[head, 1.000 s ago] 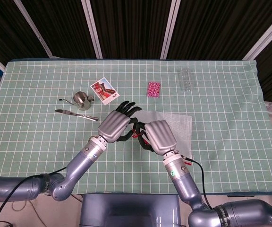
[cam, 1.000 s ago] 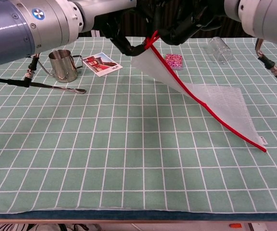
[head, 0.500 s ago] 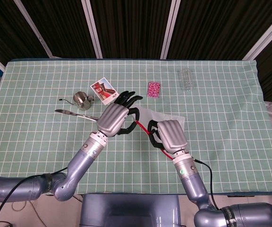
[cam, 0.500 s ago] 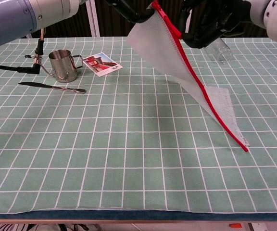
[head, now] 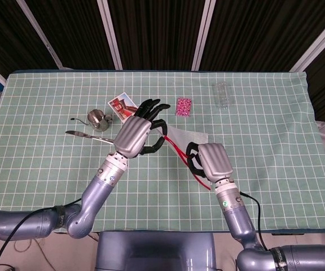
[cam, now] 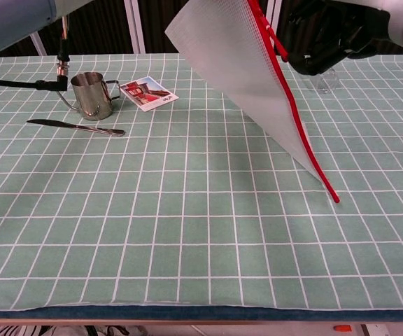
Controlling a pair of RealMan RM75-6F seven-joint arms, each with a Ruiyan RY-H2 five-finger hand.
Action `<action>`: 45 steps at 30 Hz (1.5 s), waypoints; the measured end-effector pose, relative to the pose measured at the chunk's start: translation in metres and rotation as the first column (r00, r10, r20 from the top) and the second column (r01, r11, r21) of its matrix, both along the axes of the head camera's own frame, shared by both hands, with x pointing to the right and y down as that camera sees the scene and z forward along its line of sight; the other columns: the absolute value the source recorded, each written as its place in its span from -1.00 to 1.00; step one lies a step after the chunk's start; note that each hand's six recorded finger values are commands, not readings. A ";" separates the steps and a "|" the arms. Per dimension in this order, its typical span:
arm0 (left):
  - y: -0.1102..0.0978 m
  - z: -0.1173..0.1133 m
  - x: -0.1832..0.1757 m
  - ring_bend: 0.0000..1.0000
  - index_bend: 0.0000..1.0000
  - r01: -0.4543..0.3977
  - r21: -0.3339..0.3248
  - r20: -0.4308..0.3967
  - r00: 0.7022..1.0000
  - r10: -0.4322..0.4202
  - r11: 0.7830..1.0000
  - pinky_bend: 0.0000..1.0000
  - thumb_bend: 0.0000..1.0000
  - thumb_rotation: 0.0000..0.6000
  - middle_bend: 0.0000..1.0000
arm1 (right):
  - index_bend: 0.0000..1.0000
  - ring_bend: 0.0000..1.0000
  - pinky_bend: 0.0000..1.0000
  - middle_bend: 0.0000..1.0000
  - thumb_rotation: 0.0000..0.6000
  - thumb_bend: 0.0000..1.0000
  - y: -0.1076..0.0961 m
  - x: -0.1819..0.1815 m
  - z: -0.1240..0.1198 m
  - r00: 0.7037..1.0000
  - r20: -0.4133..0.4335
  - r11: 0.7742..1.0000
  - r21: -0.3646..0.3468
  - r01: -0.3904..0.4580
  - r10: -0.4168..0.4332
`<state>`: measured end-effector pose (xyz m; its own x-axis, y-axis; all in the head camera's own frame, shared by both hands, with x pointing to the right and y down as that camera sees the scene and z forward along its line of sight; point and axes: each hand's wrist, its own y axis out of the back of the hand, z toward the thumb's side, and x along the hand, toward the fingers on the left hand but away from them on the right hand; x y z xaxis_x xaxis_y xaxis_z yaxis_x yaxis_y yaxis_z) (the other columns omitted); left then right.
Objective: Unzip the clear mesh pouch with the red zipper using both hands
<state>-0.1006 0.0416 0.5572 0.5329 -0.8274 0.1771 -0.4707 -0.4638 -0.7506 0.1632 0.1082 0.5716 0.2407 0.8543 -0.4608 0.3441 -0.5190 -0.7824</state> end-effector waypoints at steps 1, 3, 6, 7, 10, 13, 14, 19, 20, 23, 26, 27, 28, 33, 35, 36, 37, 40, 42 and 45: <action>-0.002 -0.002 0.000 -1.00 0.15 0.006 0.005 -0.007 1.000 -0.006 1.000 -1.00 -0.15 1.00 -0.71 | 0.26 1.00 0.91 1.00 1.00 0.21 0.000 0.002 0.001 1.000 -0.004 1.000 0.000 -0.004 0.004; -0.007 -0.006 -0.002 -1.00 0.15 0.020 0.017 -0.018 1.000 -0.020 1.000 -1.00 -0.15 1.00 -0.71 | 0.26 1.00 0.91 1.00 1.00 0.21 -0.001 0.007 0.002 1.000 -0.013 1.000 0.000 -0.015 0.015; -0.013 -0.010 -0.006 -1.00 0.15 0.034 0.033 -0.019 0.999 -0.033 0.999 -1.00 -0.15 1.00 -0.71 | 0.26 1.00 0.91 1.00 1.00 0.22 -0.004 0.015 0.004 0.999 -0.031 0.999 0.002 -0.032 0.032; -0.014 -0.011 -0.008 -1.00 0.15 0.037 0.036 -0.019 0.999 -0.036 0.999 -1.00 -0.15 1.00 -0.71 | 0.26 1.00 0.91 1.00 1.00 0.22 -0.006 0.019 0.005 0.999 -0.038 0.999 0.004 -0.037 0.037; -0.020 -0.013 -0.015 -1.00 0.15 0.046 0.048 -0.009 0.999 -0.046 0.998 -1.00 -0.15 1.00 -0.71 | 0.26 1.00 0.91 1.00 1.00 0.22 -0.013 0.032 0.006 0.996 -0.068 0.998 0.017 -0.060 0.061; -0.025 -0.015 -0.026 -1.00 0.15 0.057 0.061 0.008 0.998 -0.058 0.996 -1.00 -0.15 1.00 -0.71 | 0.26 1.00 0.91 1.00 1.00 0.22 -0.022 0.048 0.005 0.991 -0.095 0.995 0.032 -0.090 0.093; -0.027 -0.015 -0.029 -1.00 0.15 0.062 0.064 0.012 0.998 -0.063 0.996 -1.00 -0.15 1.00 -0.71 | 0.26 1.00 0.91 1.00 1.00 0.22 -0.025 0.052 0.004 0.989 -0.102 0.994 0.036 -0.099 0.103; -0.036 -0.015 -0.049 -1.00 0.15 0.088 0.075 0.037 0.995 -0.091 0.993 -1.00 -0.15 1.00 -0.71 | 0.26 1.00 0.91 1.00 1.00 0.22 -0.034 0.079 0.002 0.979 -0.129 0.987 0.047 -0.154 0.159; -0.037 -0.015 -0.053 -1.00 0.15 0.092 0.077 0.042 0.995 -0.095 0.993 -1.00 -0.15 1.00 -0.71 | 0.26 1.00 0.91 1.00 1.00 0.22 -0.035 0.083 0.002 0.977 -0.133 0.985 0.049 -0.162 0.168; -0.042 -0.014 -0.065 -1.00 0.15 0.106 0.085 0.061 0.992 -0.111 0.991 -1.00 -0.15 1.00 -0.71 | 0.26 1.00 0.91 1.00 1.00 0.23 -0.038 0.095 0.000 0.971 -0.146 0.981 0.058 -0.183 0.189; -0.046 -0.014 -0.078 -1.00 0.15 0.122 0.090 0.077 0.989 -0.129 0.988 -1.00 -0.15 1.00 -0.71 | 0.26 1.00 0.91 1.00 1.00 0.23 -0.041 0.105 -0.002 0.966 -0.150 0.977 0.065 -0.201 0.208; -0.048 -0.013 -0.082 -1.00 0.15 0.129 0.090 0.082 0.987 -0.137 0.988 -1.00 -0.15 1.00 -0.71 | 0.26 1.00 0.91 1.00 1.00 0.23 -0.041 0.107 -0.003 0.965 -0.151 0.976 0.068 -0.206 0.215; -0.049 -0.013 -0.086 -1.00 0.15 0.134 0.090 0.085 0.986 -0.142 0.987 -1.00 -0.15 1.00 -0.71 | 0.26 1.00 0.91 1.00 1.00 0.23 -0.042 0.109 -0.004 0.964 -0.151 0.975 0.070 -0.210 0.219; -0.051 -0.010 -0.102 -1.00 0.15 0.154 0.089 0.105 0.981 -0.163 0.984 -1.00 -0.15 1.00 -0.71 | 0.26 1.00 0.91 1.00 1.00 0.23 -0.045 0.117 -0.007 0.960 -0.156 0.972 0.080 -0.222 0.232; -0.052 -0.009 -0.106 -1.00 0.15 0.159 0.090 0.110 0.980 -0.169 0.983 -1.00 -0.15 1.00 -0.71 | 0.26 1.00 0.91 1.00 1.00 0.23 -0.046 0.119 -0.008 0.959 -0.155 0.971 0.084 -0.225 0.236; -0.052 -0.009 -0.108 -1.00 0.15 0.162 0.091 0.113 0.979 -0.172 0.983 -1.00 -0.15 1.00 -0.71 | 0.26 1.00 0.91 1.00 1.00 0.23 -0.046 0.119 -0.009 0.959 -0.155 0.970 0.086 -0.228 0.239; -0.052 -0.009 -0.109 -1.00 0.15 0.165 0.090 0.114 0.978 -0.175 0.982 -1.00 -0.15 1.00 -0.71 | 0.26 1.00 0.91 1.00 1.00 0.23 -0.047 0.120 -0.009 0.958 -0.155 0.969 0.088 -0.229 0.241; -0.053 -0.007 -0.114 -1.00 0.14 0.173 0.087 0.119 0.976 -0.183 0.981 -1.00 -0.15 1.00 -0.72 | 0.26 1.00 0.91 1.00 1.00 0.23 -0.048 0.123 -0.010 0.956 -0.156 0.967 0.093 -0.236 0.248; -0.052 -0.006 -0.117 -1.00 0.13 0.175 0.086 0.125 0.975 -0.185 0.981 -1.00 -0.15 1.00 -0.72 | 0.26 1.00 0.91 1.00 1.00 0.23 -0.048 0.125 -0.010 0.955 -0.160 0.967 0.093 -0.239 0.251; -0.051 -0.003 -0.119 -1.00 0.13 0.177 0.084 0.130 0.974 -0.187 0.981 -1.00 -0.15 1.00 -0.72 | 0.26 1.00 0.91 1.00 1.00 0.23 -0.048 0.127 -0.009 0.953 -0.164 0.966 0.095 -0.242 0.255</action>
<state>-0.2200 -0.0099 0.5538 0.3473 -0.9213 0.1750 -0.4325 -0.3230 -0.8418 0.2906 0.0599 0.5625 -0.0612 0.9097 -0.4108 0.3110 -0.3737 -0.8738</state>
